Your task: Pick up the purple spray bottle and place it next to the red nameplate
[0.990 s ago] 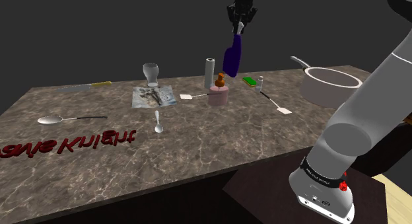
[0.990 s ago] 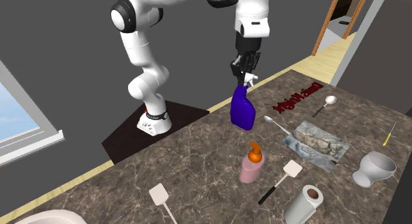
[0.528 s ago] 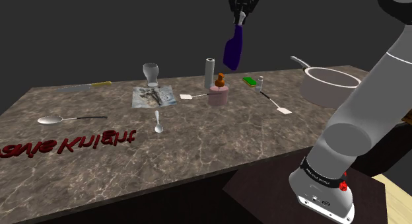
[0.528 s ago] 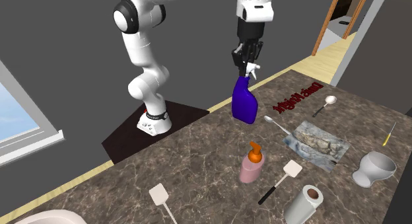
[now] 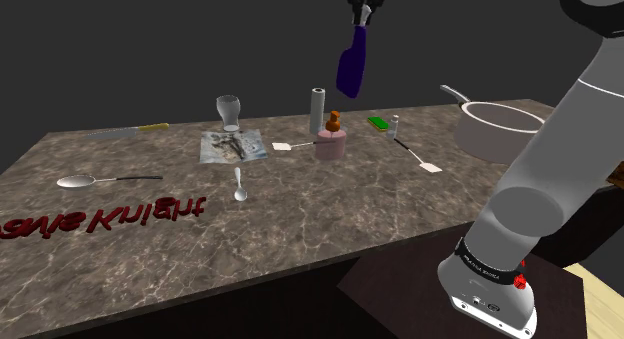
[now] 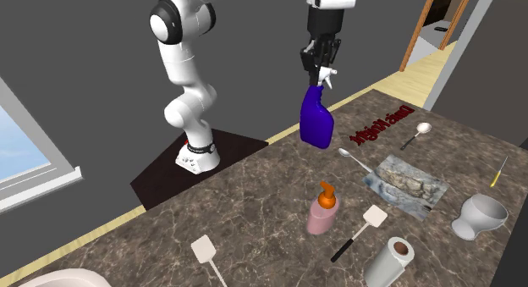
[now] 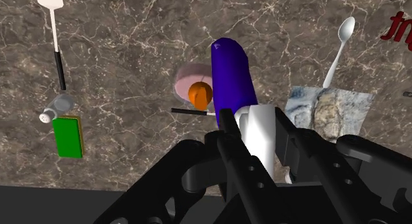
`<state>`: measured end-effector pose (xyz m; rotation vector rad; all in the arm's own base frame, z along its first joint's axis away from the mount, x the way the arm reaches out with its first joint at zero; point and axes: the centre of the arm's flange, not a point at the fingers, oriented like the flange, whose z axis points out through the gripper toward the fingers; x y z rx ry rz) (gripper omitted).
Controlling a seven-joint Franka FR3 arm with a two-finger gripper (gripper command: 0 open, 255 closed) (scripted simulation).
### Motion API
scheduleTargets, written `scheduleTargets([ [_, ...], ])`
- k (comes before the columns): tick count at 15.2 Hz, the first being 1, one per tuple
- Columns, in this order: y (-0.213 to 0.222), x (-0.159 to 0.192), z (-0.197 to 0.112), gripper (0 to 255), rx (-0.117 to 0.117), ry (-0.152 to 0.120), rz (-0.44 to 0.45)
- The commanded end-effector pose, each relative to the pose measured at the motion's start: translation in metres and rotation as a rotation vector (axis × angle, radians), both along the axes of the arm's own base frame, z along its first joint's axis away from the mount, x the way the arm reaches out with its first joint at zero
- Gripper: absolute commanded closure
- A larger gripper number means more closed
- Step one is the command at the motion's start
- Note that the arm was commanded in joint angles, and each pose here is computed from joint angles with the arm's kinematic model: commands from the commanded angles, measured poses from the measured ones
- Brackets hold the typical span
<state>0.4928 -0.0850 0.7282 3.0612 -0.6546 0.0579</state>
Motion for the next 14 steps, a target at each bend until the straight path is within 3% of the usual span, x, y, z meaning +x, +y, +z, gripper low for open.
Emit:
scheduleTargets([
  [1, 0.021, 0.003, -0.010, 255, 0.000, 0.000, -0.001],
  [14, 0.177, 0.025, -0.079, 255, 0.000, 0.000, -0.001],
])
